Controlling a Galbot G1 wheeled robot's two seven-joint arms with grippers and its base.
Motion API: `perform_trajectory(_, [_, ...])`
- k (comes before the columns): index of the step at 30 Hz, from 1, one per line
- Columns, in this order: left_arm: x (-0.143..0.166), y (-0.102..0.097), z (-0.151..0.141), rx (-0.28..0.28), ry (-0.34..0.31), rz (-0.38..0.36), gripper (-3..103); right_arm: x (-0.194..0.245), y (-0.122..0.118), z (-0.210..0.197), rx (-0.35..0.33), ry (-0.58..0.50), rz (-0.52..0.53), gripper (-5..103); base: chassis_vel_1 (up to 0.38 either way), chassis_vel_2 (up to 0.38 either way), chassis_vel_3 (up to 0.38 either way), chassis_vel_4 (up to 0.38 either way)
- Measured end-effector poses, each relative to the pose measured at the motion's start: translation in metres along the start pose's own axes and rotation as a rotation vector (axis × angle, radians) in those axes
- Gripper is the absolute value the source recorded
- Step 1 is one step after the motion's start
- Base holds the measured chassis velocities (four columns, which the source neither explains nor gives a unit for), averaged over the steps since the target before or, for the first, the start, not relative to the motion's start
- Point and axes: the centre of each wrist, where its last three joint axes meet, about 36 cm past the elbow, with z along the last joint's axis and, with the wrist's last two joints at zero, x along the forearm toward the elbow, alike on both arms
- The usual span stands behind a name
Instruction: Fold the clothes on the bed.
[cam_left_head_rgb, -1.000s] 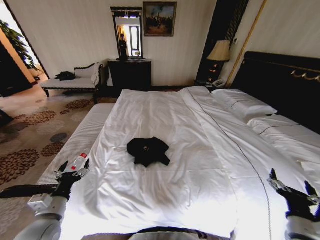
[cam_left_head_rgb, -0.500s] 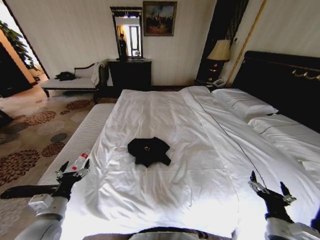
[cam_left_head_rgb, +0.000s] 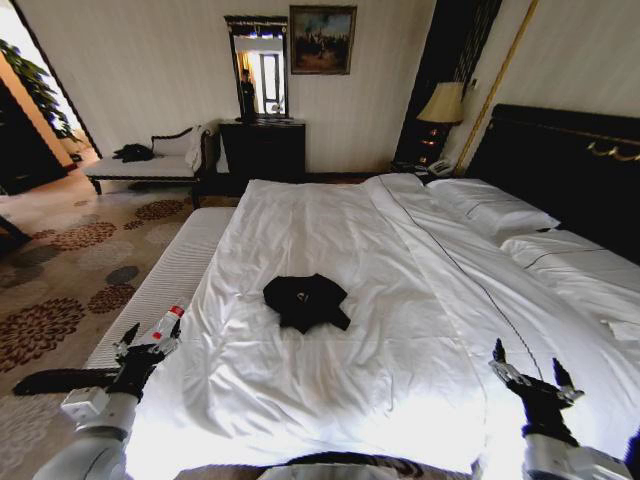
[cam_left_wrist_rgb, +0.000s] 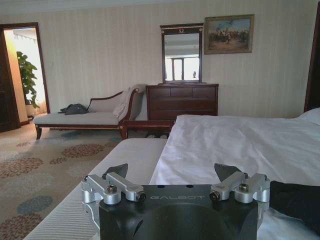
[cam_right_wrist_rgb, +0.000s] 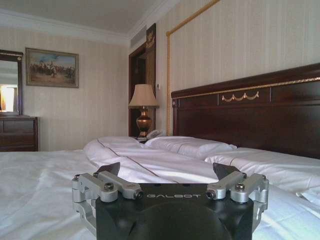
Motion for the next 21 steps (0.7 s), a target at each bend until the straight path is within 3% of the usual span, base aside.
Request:
perform_trajectory(14, [-0.003,0.002,0.005,0.006,0.006,-0.014,99,0.001,0.001,0.004,0.005,0.004,0.024,100,-0.041,0.057,0.048,-0.051])
perform_trajectory(18, [-0.013,0.004,0.006,0.009,0.019,0.000,99,0.001,0.002,0.005,0.002,0.003,0.023,100,-0.045,0.046,0.045,-0.056])
perform_trajectory(21, [-0.035,0.008,0.006,0.051,0.042,0.005,99,0.001,0.003,0.005,0.002,0.004,0.019,100,-0.017,0.004,0.012,-0.009])
